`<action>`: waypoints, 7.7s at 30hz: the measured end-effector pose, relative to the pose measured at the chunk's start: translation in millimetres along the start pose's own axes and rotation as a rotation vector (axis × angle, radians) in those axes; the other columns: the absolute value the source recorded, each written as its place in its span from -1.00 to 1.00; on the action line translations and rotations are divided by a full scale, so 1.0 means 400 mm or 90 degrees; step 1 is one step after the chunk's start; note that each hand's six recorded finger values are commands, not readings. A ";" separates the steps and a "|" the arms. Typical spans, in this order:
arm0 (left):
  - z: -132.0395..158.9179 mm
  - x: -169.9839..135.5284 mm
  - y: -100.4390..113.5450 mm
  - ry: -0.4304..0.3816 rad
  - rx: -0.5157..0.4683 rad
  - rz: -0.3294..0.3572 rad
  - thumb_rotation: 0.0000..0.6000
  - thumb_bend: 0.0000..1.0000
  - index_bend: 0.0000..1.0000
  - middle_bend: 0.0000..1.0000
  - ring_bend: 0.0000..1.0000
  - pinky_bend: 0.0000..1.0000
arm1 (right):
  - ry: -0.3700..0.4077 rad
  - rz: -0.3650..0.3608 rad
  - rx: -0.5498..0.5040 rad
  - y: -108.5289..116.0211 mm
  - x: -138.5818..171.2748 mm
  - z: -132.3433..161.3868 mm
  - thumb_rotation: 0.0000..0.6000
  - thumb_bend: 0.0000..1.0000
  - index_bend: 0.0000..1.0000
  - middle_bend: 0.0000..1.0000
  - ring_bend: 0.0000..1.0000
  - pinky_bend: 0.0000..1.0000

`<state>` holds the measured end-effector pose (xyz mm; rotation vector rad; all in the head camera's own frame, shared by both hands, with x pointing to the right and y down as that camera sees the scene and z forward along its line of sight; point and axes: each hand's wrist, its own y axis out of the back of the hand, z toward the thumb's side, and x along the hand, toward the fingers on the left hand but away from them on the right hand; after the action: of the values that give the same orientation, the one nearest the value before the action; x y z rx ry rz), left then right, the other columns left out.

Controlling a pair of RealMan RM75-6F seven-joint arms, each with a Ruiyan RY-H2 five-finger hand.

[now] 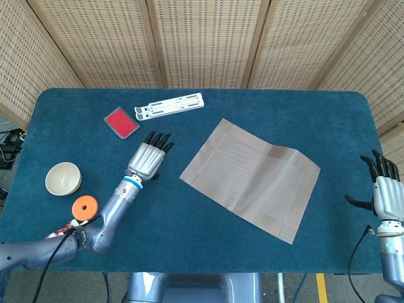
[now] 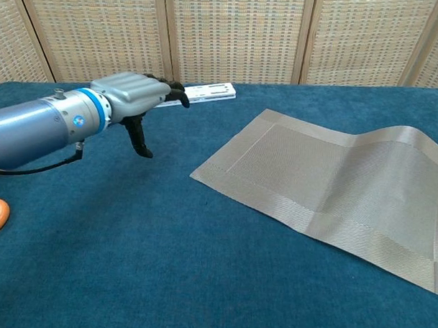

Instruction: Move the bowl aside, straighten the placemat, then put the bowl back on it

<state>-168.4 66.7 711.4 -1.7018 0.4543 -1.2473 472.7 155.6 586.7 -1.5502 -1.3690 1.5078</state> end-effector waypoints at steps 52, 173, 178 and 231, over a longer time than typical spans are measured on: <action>0.240 0.115 -0.071 -0.078 0.054 0.041 1.00 0.10 -0.23 -1.00 -1.00 -1.00 | -0.014 -0.014 -0.068 0.037 -0.013 -0.024 1.00 -0.66 -0.65 -1.00 -1.00 -1.00; -0.564 -0.654 -0.185 0.237 -0.067 0.036 1.00 -0.41 0.10 -1.00 -1.00 -1.00 | 0.105 0.008 -0.042 0.032 0.114 0.117 1.00 -0.66 -0.64 -1.00 -1.00 -1.00; -0.607 -0.629 -0.228 0.266 -0.072 0.002 1.00 -0.31 0.09 -1.00 -1.00 -1.00 | 0.106 0.012 -0.042 0.029 0.115 0.118 1.00 -0.66 -0.64 -1.00 -1.00 -1.00; -0.395 -0.427 -0.199 0.131 -0.107 0.044 1.00 -0.10 0.39 -1.00 -1.00 -1.00 | 0.105 0.012 -0.053 0.034 0.117 0.119 1.00 -0.66 -0.64 -1.00 -1.00 -1.00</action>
<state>-396.3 157.8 693.3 -1.6875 0.7544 -1.3717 423.8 182.7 547.9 -1.7026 -1.3409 1.3163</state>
